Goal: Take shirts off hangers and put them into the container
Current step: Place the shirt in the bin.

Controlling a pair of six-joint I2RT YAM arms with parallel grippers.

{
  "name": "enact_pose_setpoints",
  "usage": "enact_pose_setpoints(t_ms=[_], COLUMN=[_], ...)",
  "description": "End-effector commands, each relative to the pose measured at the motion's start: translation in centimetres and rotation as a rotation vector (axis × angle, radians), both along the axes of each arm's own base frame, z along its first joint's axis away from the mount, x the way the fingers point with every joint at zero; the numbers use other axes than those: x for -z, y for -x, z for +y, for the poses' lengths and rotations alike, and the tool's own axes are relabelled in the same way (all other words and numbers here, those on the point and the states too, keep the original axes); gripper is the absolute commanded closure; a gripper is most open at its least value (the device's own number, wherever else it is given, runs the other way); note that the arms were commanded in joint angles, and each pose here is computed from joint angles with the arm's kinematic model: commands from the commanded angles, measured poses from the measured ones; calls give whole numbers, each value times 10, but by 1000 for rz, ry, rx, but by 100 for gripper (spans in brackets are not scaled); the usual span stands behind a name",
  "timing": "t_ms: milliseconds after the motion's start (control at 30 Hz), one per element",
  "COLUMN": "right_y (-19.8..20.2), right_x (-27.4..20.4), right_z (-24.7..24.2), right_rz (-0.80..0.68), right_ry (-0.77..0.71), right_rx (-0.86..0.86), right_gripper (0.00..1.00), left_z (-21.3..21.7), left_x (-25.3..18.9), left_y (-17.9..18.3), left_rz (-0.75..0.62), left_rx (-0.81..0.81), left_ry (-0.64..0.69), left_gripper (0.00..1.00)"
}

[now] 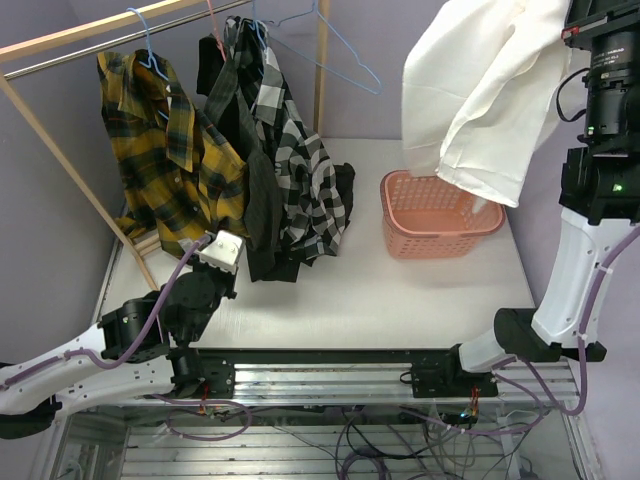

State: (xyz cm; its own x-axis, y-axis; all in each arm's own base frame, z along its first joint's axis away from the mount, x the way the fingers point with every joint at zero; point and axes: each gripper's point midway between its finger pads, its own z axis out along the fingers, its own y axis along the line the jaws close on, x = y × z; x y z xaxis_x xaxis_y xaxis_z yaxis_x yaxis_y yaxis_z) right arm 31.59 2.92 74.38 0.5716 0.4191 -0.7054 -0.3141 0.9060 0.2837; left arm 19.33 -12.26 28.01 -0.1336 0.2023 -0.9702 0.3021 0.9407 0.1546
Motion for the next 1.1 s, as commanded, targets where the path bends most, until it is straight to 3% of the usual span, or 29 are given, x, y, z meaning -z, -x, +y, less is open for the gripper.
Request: enact_pose_setpoints(t_ms=[0,200,467,867,1067], right_y=[-38,-78,-88,-62,-60], right_x=[34,84,108,41,33], right_z=[-42,-43,-29,-26,-24], right_rz=[118,262,315,131,87], right_ry=[13,53,76,93,93], right_rx=[261,274,196,199,189], right_gripper=[100,100,100,100,100], left_z=[-3,-5,-7,-8,-8], left_x=[-3,-1,0,2,3], left_y=[-2,-2,-3,-4,-4], left_rz=[-9,-6,-5,-4,-3], left_rx=[3,8,10,9,6], left_ry=[15,7,-2,-14,-17], left_gripper=[75,75,75,75,75])
